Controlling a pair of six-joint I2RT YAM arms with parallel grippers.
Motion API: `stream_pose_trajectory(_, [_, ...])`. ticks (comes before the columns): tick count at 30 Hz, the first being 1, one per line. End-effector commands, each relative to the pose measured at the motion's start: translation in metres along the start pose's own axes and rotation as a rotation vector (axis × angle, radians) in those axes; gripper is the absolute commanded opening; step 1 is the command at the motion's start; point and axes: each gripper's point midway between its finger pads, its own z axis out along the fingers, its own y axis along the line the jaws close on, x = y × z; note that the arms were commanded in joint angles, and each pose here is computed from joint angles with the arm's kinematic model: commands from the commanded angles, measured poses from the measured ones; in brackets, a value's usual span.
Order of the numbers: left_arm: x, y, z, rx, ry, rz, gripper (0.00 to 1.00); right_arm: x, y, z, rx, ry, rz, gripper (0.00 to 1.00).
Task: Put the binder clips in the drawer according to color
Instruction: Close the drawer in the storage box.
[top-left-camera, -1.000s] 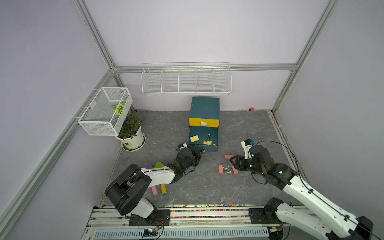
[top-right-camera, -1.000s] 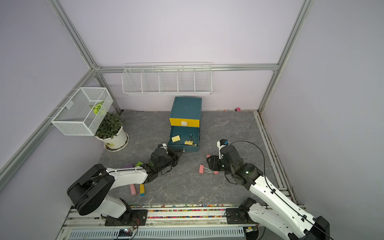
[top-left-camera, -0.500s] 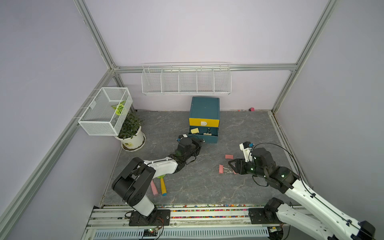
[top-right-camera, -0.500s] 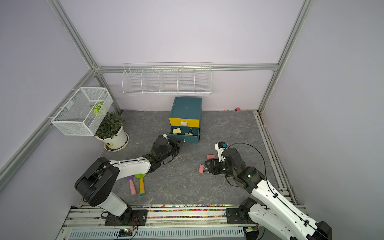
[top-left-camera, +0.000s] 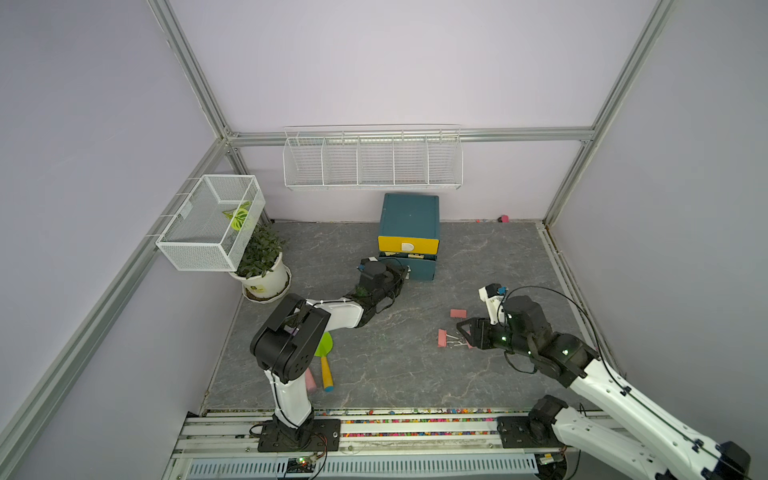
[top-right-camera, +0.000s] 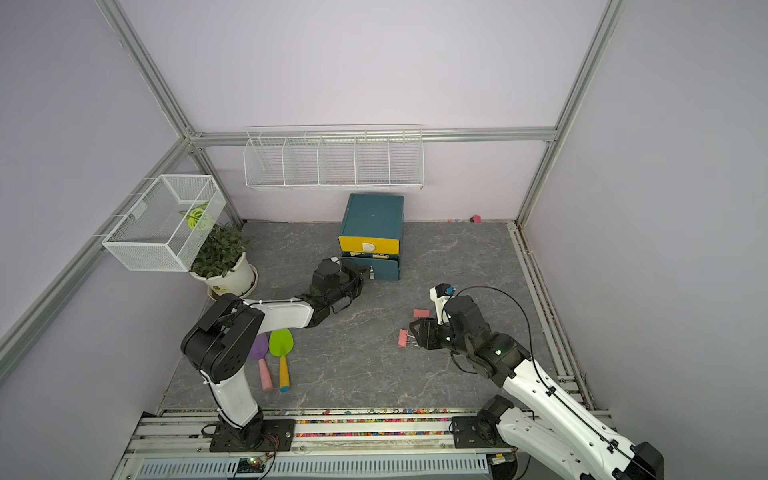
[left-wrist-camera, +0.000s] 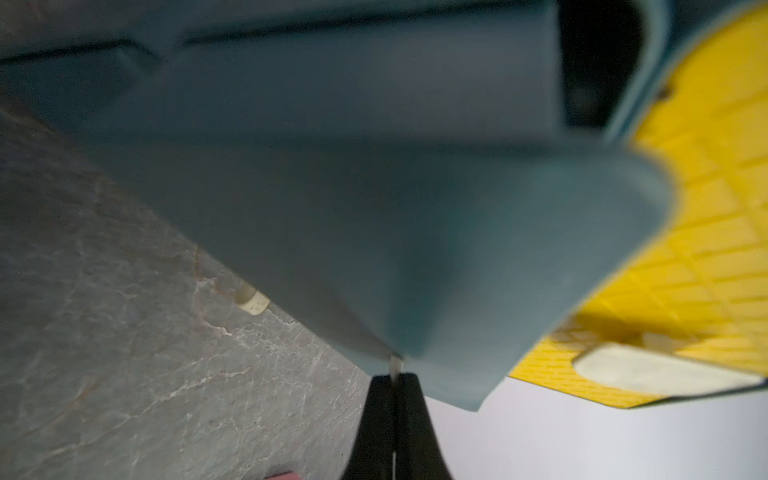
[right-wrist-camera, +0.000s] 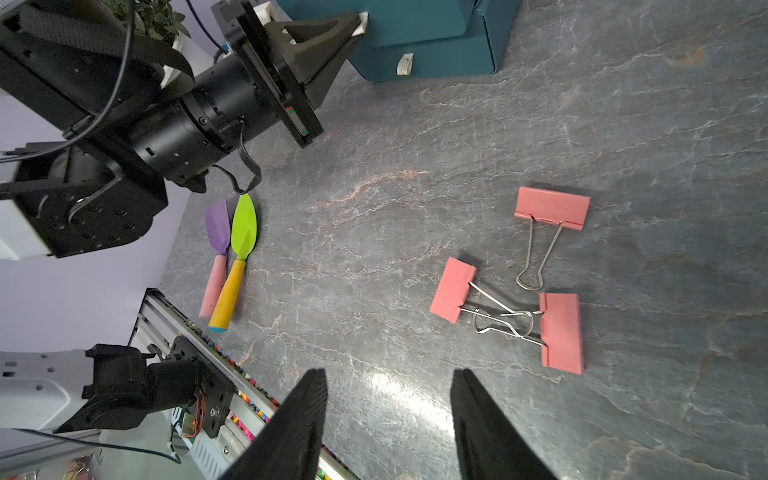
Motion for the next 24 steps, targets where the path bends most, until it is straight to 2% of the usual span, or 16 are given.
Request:
stream_pose_trajectory(1, [-0.007,-0.013,0.008,0.043,-0.009,0.017,0.00,0.003,-0.003,0.001,0.002,-0.005,-0.008,0.54])
stream_pose_trajectory(17, [-0.013,-0.013,0.017,0.028,-0.005,0.013,0.01,0.002,-0.006,0.006,0.017,-0.006,0.004,0.55])
stream_pose_trajectory(18, [-0.013,-0.012,0.017,0.029,-0.005,0.010,0.05,0.003,-0.007,0.006,0.018,-0.005,0.004,0.55])
stream_pose_trajectory(20, [-0.013,-0.007,0.014,0.018,-0.007,0.002,0.20,0.003,-0.008,0.006,0.023,-0.003,0.006,0.55])
stream_pose_trajectory(24, [-0.012,0.010,0.008,-0.014,-0.009,-0.016,0.34,0.003,-0.010,0.005,0.032,-0.011,0.003,0.56])
